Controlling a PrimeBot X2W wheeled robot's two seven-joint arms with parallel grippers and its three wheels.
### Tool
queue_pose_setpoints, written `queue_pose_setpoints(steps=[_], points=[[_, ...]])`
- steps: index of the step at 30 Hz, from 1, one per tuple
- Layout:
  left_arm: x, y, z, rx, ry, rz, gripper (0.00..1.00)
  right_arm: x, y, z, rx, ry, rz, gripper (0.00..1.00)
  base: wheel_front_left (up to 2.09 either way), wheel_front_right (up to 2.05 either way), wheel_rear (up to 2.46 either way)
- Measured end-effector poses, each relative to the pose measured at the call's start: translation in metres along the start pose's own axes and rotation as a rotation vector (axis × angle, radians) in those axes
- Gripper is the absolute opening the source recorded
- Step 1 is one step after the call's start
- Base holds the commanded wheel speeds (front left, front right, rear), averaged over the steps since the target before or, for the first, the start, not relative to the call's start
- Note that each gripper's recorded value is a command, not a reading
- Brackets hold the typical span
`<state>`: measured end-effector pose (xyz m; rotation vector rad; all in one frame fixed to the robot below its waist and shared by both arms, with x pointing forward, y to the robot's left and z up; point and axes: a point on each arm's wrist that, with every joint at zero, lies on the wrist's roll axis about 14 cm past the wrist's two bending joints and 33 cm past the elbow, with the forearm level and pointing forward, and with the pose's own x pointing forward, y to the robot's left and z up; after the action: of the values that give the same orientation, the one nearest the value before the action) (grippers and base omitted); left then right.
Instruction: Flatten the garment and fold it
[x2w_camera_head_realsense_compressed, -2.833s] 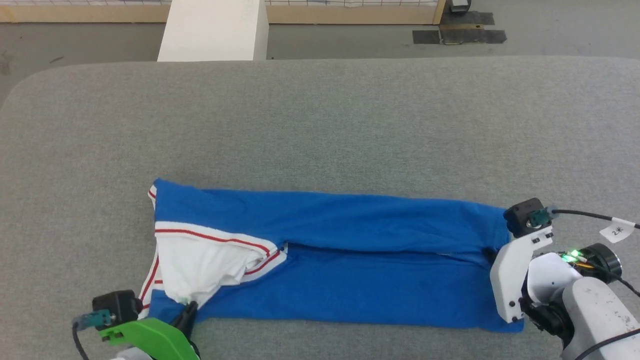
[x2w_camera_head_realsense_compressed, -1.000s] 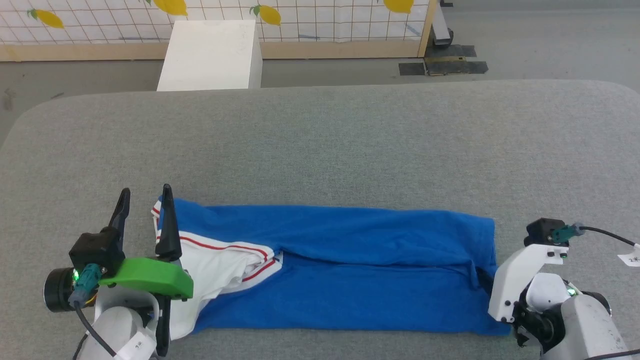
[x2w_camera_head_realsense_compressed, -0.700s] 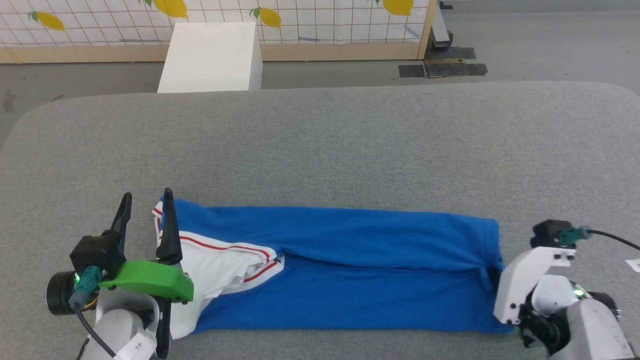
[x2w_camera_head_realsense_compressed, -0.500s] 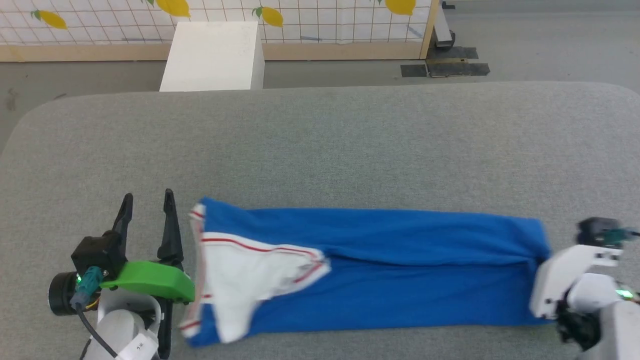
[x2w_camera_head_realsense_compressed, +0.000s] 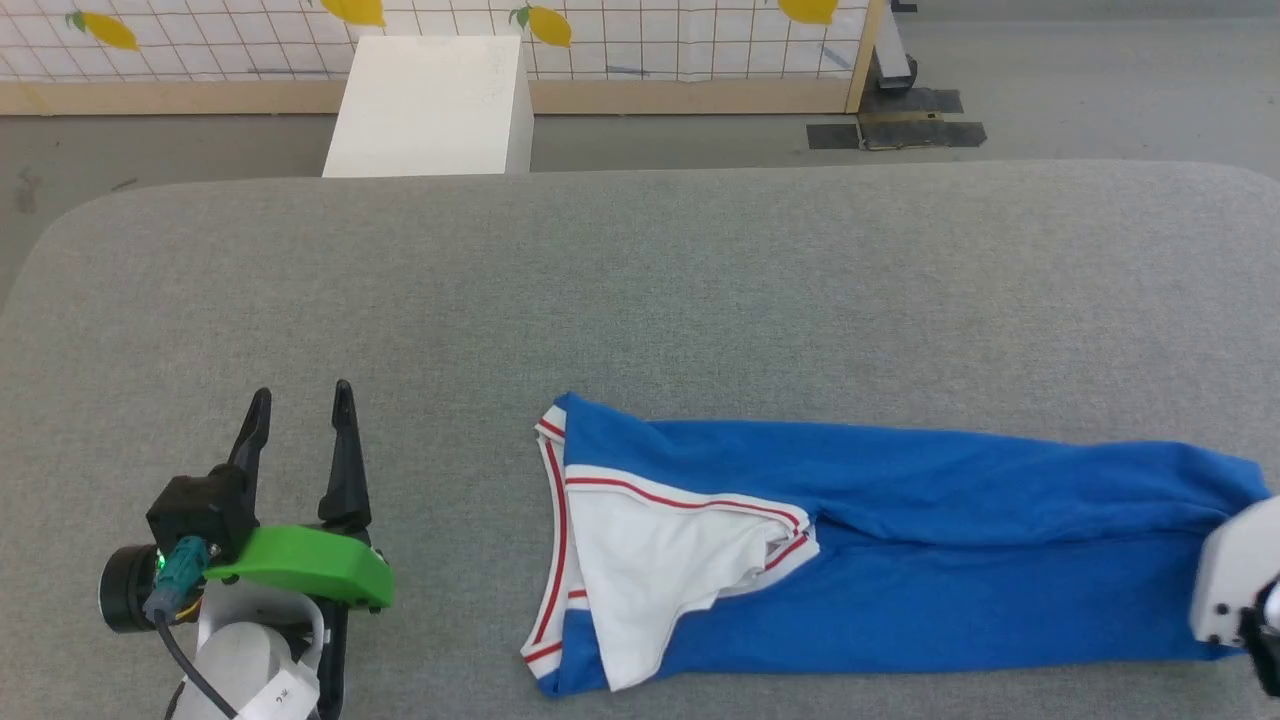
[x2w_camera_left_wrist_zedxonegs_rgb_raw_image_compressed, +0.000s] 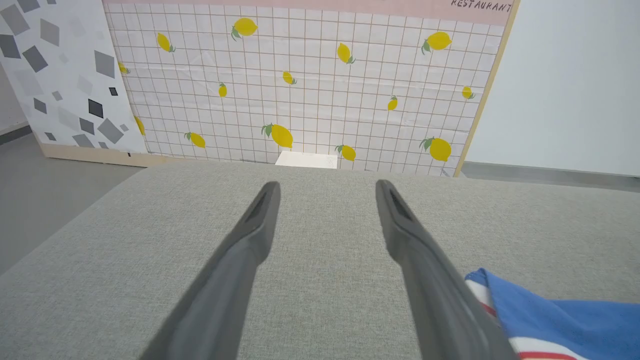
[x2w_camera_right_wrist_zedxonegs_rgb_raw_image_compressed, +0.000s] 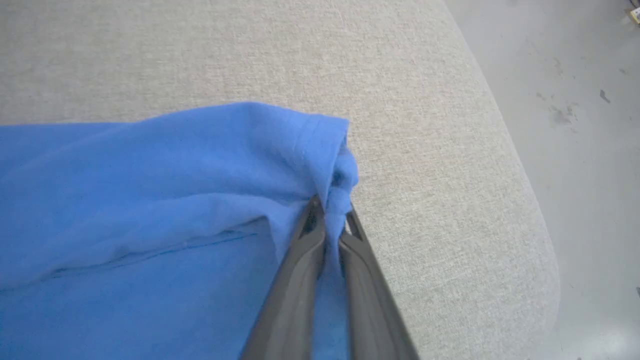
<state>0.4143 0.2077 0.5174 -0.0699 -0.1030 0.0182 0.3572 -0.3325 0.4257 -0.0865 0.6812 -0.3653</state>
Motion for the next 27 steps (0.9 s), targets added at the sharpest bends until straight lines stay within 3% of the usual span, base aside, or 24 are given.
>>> queue_pose_setpoints(steps=[5,13,21,27], points=[[-0.001,0.0,-0.001,-0.001,0.002,0.001,1.0,-0.023,0.045,0.026,-0.063,-0.062,0.148,0.0,0.0,0.0,0.0],[-0.003,0.003,-0.003,-0.007,0.008,0.009,1.0,-0.104,0.145,0.08,-0.246,-0.232,0.472,0.0,0.0,0.0,0.0],[-0.002,0.005,-0.008,-0.012,0.019,0.015,1.0,-0.143,0.243,0.085,-0.446,-0.303,0.756,0.0,0.0,0.0,0.0],[0.004,0.007,-0.009,-0.013,0.02,0.019,1.0,-0.144,0.316,0.055,-0.526,-0.233,0.936,0.0,0.0,0.0,0.0]])
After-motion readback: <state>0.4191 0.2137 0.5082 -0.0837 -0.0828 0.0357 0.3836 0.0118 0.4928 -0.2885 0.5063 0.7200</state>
